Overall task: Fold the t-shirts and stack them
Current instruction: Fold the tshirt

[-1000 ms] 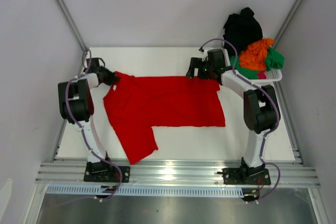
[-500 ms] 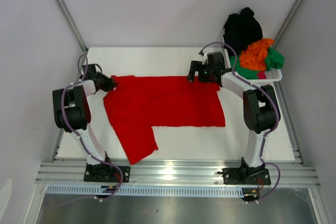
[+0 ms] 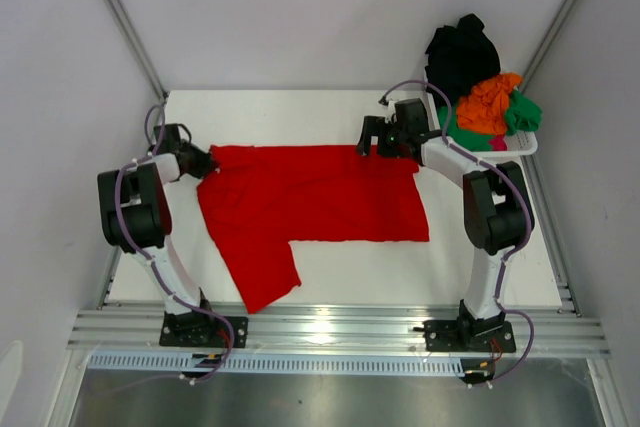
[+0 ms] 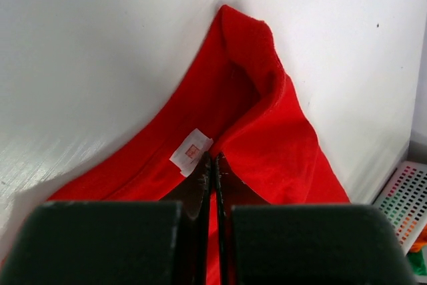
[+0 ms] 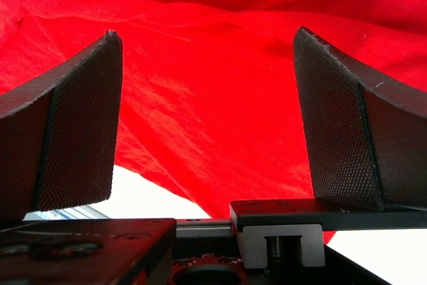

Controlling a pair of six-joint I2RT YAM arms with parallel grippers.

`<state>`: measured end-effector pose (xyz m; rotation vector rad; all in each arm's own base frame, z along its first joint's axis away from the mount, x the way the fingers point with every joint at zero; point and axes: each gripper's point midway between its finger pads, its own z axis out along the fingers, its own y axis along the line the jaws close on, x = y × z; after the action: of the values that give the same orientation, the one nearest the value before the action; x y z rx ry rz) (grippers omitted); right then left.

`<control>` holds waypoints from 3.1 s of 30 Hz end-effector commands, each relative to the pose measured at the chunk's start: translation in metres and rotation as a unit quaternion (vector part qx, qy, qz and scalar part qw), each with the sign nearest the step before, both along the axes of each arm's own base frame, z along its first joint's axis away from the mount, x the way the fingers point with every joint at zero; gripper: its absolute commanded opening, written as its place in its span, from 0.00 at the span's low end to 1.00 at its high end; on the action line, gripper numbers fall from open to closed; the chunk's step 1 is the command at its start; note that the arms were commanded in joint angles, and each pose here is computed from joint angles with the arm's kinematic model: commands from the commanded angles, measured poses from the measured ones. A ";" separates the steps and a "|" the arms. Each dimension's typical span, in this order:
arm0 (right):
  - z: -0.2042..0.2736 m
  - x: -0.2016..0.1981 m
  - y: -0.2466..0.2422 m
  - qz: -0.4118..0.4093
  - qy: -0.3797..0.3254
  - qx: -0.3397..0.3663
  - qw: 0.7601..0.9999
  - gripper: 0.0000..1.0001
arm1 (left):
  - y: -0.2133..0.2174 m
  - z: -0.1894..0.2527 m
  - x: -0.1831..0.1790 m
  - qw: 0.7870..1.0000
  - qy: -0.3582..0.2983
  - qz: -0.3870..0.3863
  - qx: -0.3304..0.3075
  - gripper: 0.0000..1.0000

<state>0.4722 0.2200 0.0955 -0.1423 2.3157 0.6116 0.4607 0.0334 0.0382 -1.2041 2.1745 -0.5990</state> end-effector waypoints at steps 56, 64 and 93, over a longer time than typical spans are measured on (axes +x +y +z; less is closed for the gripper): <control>0.019 -0.015 0.015 0.037 -0.011 0.017 0.999 0.96 | -0.047 0.024 -0.153 0.993 0.048 0.110 0.001 0.67; 0.017 -0.015 0.015 0.039 -0.007 0.016 0.999 0.96 | -0.054 0.002 -0.154 0.993 0.074 0.097 0.004 0.66; 0.011 -0.019 0.011 0.034 -0.001 0.014 0.999 0.95 | -0.062 0.054 -0.157 0.992 0.016 0.119 -0.034 0.01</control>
<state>0.4547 0.2301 0.0890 -0.1974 2.3508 0.6690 0.3058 -0.0239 0.0809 -1.4546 2.0309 -0.5293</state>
